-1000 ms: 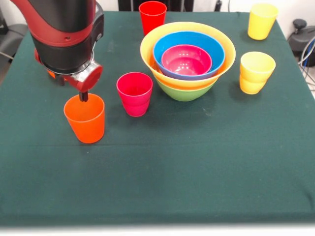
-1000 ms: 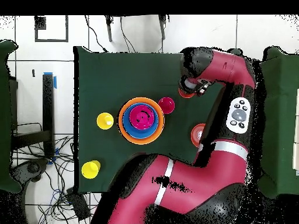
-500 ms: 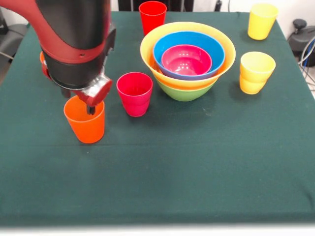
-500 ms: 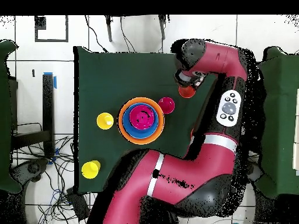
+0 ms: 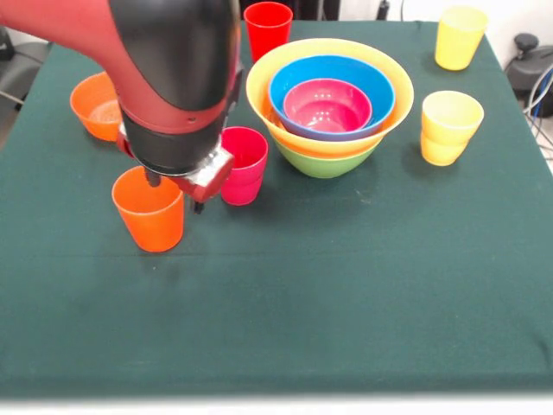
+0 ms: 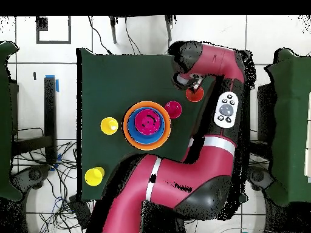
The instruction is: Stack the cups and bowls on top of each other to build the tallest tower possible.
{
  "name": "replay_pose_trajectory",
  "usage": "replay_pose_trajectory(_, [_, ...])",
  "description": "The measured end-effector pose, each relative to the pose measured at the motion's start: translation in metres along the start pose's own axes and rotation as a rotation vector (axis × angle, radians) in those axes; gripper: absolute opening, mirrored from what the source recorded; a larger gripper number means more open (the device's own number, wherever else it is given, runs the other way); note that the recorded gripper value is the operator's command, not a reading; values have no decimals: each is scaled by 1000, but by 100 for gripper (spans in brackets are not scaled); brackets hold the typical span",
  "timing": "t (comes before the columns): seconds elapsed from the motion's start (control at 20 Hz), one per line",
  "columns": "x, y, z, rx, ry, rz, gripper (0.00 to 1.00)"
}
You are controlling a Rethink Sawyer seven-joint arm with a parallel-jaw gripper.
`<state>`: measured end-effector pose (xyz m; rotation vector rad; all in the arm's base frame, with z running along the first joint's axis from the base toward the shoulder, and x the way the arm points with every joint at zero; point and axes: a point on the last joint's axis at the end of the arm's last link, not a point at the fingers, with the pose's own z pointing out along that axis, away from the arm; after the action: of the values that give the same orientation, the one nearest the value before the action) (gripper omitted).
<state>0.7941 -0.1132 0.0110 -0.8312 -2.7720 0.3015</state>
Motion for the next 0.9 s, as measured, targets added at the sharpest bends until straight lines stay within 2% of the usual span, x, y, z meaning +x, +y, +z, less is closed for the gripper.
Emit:
replay_pose_trajectory(0.45, [8, 14, 8, -8, 20, 31, 100])
replay_pose_trajectory(0.7, [8, 10, 10, -23, 19, 45, 100])
replay_pose_trajectory(0.9, [8, 5, 14, -20, 6, 51, 100])
